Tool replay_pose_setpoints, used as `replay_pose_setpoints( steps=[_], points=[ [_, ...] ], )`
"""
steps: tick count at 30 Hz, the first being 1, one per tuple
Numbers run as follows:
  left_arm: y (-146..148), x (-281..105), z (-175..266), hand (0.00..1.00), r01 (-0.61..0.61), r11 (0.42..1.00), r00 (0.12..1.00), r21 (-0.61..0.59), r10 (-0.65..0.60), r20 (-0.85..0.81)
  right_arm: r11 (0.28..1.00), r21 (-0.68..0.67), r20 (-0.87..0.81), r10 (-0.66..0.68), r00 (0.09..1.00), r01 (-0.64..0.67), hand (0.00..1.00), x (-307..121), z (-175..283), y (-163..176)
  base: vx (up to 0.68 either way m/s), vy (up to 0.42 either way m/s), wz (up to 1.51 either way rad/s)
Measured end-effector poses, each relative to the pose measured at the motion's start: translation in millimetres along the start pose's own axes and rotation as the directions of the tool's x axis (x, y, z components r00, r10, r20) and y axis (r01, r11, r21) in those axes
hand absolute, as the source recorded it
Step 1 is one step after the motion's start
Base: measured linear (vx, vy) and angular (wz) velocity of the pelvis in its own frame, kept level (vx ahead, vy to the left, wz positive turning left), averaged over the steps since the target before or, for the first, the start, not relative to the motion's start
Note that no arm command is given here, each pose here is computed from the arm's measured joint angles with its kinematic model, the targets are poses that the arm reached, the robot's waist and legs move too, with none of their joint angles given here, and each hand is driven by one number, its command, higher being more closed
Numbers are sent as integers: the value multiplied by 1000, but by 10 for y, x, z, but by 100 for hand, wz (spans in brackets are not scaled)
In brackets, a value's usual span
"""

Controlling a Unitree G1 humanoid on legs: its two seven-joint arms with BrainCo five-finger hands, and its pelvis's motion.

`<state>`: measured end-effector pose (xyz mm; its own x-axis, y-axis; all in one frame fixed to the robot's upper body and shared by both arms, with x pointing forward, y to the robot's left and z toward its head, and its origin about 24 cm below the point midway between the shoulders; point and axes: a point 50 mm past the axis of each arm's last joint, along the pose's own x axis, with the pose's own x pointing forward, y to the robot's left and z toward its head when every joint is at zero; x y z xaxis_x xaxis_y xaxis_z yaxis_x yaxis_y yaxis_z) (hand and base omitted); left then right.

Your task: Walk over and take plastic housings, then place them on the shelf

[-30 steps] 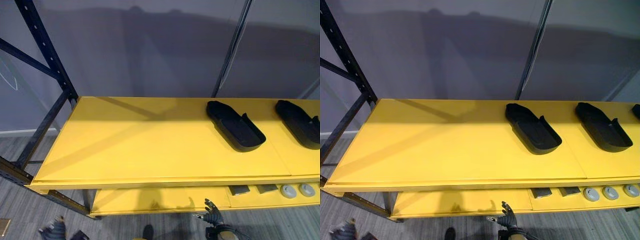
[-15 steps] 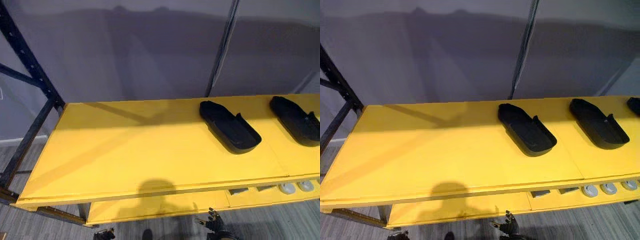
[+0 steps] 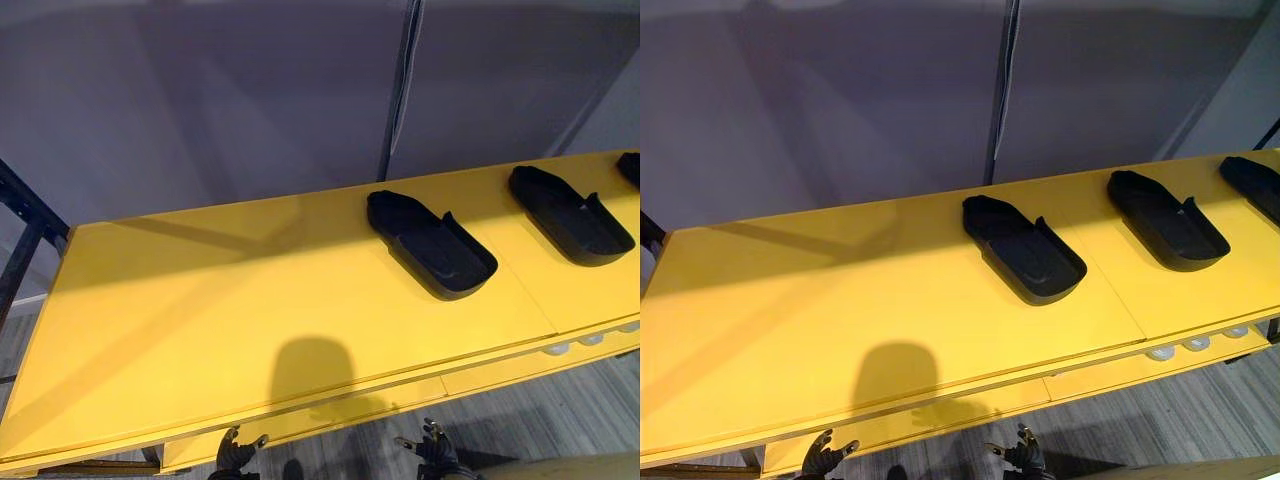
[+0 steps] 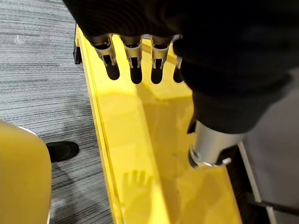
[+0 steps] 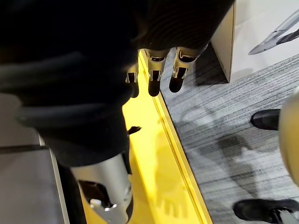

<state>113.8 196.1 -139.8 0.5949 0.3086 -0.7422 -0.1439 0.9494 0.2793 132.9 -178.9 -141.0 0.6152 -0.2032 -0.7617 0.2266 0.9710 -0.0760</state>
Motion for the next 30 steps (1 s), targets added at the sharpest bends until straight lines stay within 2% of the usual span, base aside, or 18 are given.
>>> replay_pose_setpoints(
  steps=[10,16,22,30],
  points=[
    [-12,25,113,0,-33,997,999,-76,35,25,999,-45,116,-3,993,8,0,63,330,-42,-58,61,-54],
    [-74,81,344,0,-17,996,996,-90,25,89,998,-60,217,8,976,5,0,64,593,-12,-163,162,-82],
    [-126,94,487,0,-2,995,991,-100,15,132,998,-62,193,-7,981,19,0,40,495,-70,-193,38,-54],
    [-240,84,348,0,43,998,997,-43,-39,74,994,-81,101,-64,993,72,0,90,322,-264,-10,-108,-45]
  ],
)
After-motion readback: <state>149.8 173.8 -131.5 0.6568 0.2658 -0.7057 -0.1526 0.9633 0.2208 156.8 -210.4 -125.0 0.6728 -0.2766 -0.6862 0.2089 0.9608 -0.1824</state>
